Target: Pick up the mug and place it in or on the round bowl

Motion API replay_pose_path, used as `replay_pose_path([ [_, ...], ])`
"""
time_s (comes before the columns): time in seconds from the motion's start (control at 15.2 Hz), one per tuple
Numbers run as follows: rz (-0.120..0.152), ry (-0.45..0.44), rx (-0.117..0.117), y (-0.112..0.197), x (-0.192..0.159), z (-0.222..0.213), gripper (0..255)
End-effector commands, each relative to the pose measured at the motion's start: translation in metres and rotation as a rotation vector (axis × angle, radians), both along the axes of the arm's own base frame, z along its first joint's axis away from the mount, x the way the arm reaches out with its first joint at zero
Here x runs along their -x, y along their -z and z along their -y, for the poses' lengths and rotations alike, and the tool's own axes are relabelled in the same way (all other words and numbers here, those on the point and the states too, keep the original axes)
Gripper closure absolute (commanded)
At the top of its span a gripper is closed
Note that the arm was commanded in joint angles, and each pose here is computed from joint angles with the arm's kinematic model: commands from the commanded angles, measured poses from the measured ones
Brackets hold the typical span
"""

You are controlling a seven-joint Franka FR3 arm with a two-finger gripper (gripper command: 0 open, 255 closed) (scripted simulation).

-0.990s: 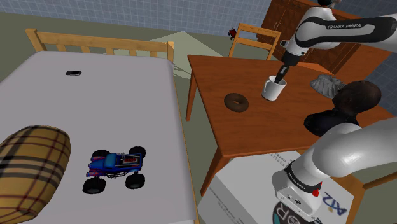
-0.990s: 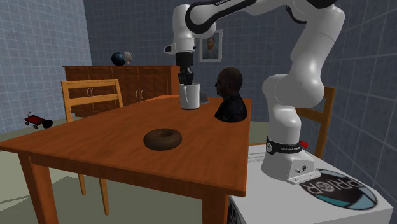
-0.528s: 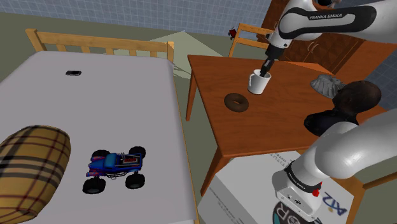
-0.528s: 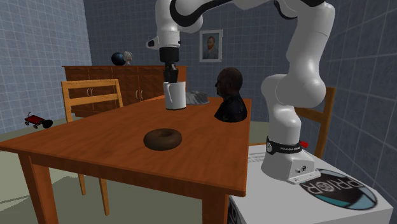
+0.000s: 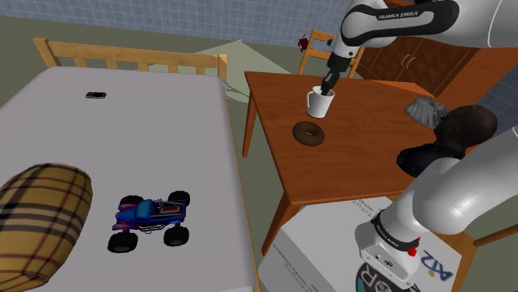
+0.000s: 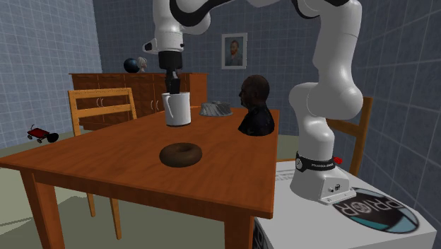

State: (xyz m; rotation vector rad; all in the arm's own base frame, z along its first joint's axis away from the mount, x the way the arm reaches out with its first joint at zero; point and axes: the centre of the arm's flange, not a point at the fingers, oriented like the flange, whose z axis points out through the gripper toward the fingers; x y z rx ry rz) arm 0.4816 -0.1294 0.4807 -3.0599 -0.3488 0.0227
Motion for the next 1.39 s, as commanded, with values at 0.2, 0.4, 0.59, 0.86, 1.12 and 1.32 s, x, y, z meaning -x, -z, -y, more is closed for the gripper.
replay_pose_path([
  [0.2, 0.001, 0.0, 0.0, 0.026, -0.001, -0.001, 255],
  [0.4, 0.001, 0.0, 0.0, 0.041, -0.001, -0.001, 255],
  [0.59, 0.001, 0.0, 0.0, 0.057, -0.001, -0.001, 255],
  [0.86, 0.001, 0.0, 0.0, 0.082, -0.001, -0.001, 255],
  [1.12, 0.001, 0.0, 0.0, 0.082, -0.001, -0.001, 255],
  [1.32, 0.001, 0.0, 0.0, 0.082, -0.001, -0.001, 255],
])
